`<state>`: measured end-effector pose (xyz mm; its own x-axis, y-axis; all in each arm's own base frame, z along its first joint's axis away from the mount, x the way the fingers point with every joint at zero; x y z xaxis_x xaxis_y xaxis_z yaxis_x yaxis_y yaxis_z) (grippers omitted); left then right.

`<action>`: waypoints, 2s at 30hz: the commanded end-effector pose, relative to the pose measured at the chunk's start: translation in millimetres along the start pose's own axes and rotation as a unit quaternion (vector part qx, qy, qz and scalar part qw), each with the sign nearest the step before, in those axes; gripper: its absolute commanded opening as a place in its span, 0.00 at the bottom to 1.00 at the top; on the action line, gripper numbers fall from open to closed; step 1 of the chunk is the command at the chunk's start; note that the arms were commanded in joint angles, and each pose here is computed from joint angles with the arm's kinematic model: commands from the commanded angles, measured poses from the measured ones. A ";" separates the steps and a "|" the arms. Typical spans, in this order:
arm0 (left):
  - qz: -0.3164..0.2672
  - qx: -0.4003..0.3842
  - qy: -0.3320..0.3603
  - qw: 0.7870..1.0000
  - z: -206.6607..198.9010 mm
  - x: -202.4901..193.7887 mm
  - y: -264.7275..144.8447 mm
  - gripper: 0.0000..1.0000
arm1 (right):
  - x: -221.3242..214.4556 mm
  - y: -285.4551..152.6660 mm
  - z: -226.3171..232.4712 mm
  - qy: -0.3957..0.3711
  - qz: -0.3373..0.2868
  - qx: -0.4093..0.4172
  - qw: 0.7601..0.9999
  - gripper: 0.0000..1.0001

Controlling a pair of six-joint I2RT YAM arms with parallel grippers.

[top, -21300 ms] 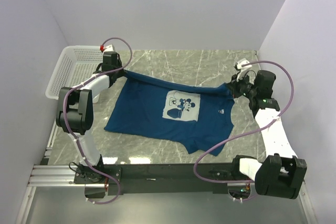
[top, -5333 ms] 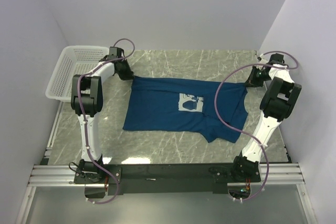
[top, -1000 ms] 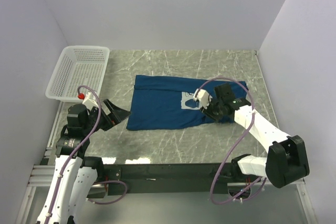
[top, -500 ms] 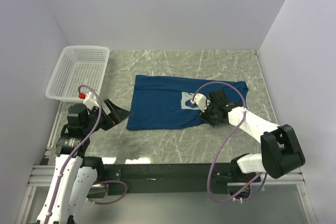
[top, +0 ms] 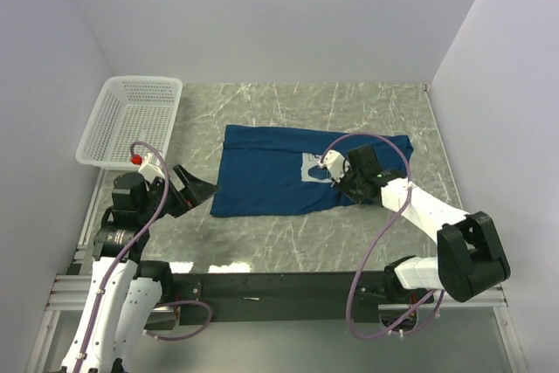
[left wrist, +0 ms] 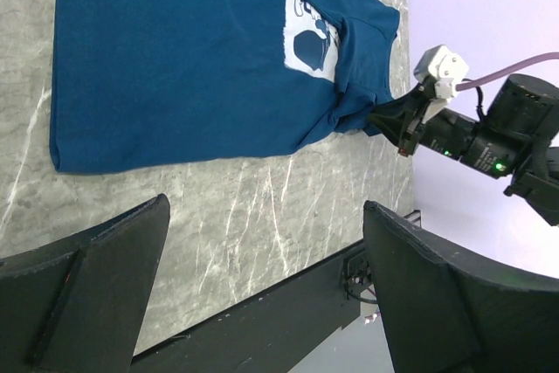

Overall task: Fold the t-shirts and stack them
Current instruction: Fold the tshirt

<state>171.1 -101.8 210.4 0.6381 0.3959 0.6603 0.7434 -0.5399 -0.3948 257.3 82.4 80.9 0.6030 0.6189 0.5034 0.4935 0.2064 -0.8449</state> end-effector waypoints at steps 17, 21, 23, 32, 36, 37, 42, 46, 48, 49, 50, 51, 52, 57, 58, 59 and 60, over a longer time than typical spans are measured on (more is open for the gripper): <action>-0.009 -0.015 0.016 1.000 -3.1 4.0 1.1 0.98 | 19.0 12.2 10.0 0.146 0.015 0.007 0.989 0.53; -0.009 -0.012 0.015 1.000 -2.4 4.0 0.9 0.98 | 20.7 12.1 7.1 0.155 0.017 -0.004 0.988 0.36; -0.010 -0.014 0.016 1.000 -3.1 4.3 0.4 0.98 | 21.3 9.3 5.7 0.149 0.015 -0.006 0.989 0.24; -0.010 -0.014 0.016 1.000 -2.8 4.8 1.6 0.98 | 43.9 -41.7 -3.4 0.028 -0.006 0.022 0.999 0.01; -0.007 -0.014 0.015 1.000 -2.0 3.7 2.6 0.98 | 59.1 -43.6 -22.5 -0.002 -0.010 -0.025 1.000 0.02; -0.007 -0.015 0.015 1.000 -2.4 4.2 2.6 0.98 | 65.7 -44.4 -28.4 -0.010 -0.011 -0.038 0.999 0.02; -0.003 -0.015 0.014 1.000 -1.8 3.8 3.9 0.98 | 74.4 -20.1 -37.2 -0.031 0.023 -0.079 0.996 0.26; -0.004 -0.015 0.015 1.000 -1.9 3.9 3.6 0.98 | 95.1 -17.3 -64.2 0.015 -0.022 -0.201 0.979 0.63; -0.003 -0.015 0.014 1.000 -1.7 3.4 3.6 0.98 | 102.0 -25.2 -70.5 0.034 -0.040 -0.225 0.973 0.70; -0.003 -0.016 0.014 1.000 -2.2 3.7 3.3 0.98 | 103.4 -29.2 -70.8 0.045 -0.045 -0.220 0.973 0.75; -0.002 -0.016 0.015 1.000 -2.1 3.5 3.3 0.98 | 104.2 -32.3 -67.6 0.046 -0.048 -0.202 0.977 0.76; -0.002 -0.016 0.015 1.000 -2.0 3.5 3.3 0.98 | 107.8 -38.7 -57.5 0.041 -0.066 -0.156 0.985 0.77; -0.001 -0.016 0.014 1.000 -2.1 3.1 3.2 0.98 | 96.7 -42.0 -44.6 0.010 -0.044 -0.100 0.994 0.77; -0.002 -0.019 0.016 1.000 -3.5 2.8 1.7 0.98 | 50.2 -62.7 2.8 -0.060 -0.029 0.082 0.994 0.73; -0.002 -0.019 0.017 1.000 -3.7 2.9 1.5 0.98 | 35.4 -59.0 6.3 -0.036 -0.009 0.087 0.996 0.67; -0.005 -0.019 0.018 1.000 -4.0 3.4 1.1 0.98 | 25.2 -58.7 2.3 -0.013 0.001 0.089 0.996 0.64; -0.004 -0.020 0.017 1.000 -4.0 3.1 1.3 0.98 | 17.2 -59.9 2.6 0.006 0.009 0.094 0.996 0.61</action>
<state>172.7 -103.0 208.8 0.6491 0.3902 0.6530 0.7334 -0.5489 -0.4010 269.5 92.1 161.6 0.5334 0.6382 0.5552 0.5096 0.2815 -0.8131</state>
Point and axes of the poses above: each gripper's point midway between its finger pads, its own y axis out along the fingers, its own z axis along the line the jaws close on, x = y × z, the point moved 4 cm from there along -y, back along the fingers, and after that the axes turned 13 degrees about y, right-handed, at the moved point
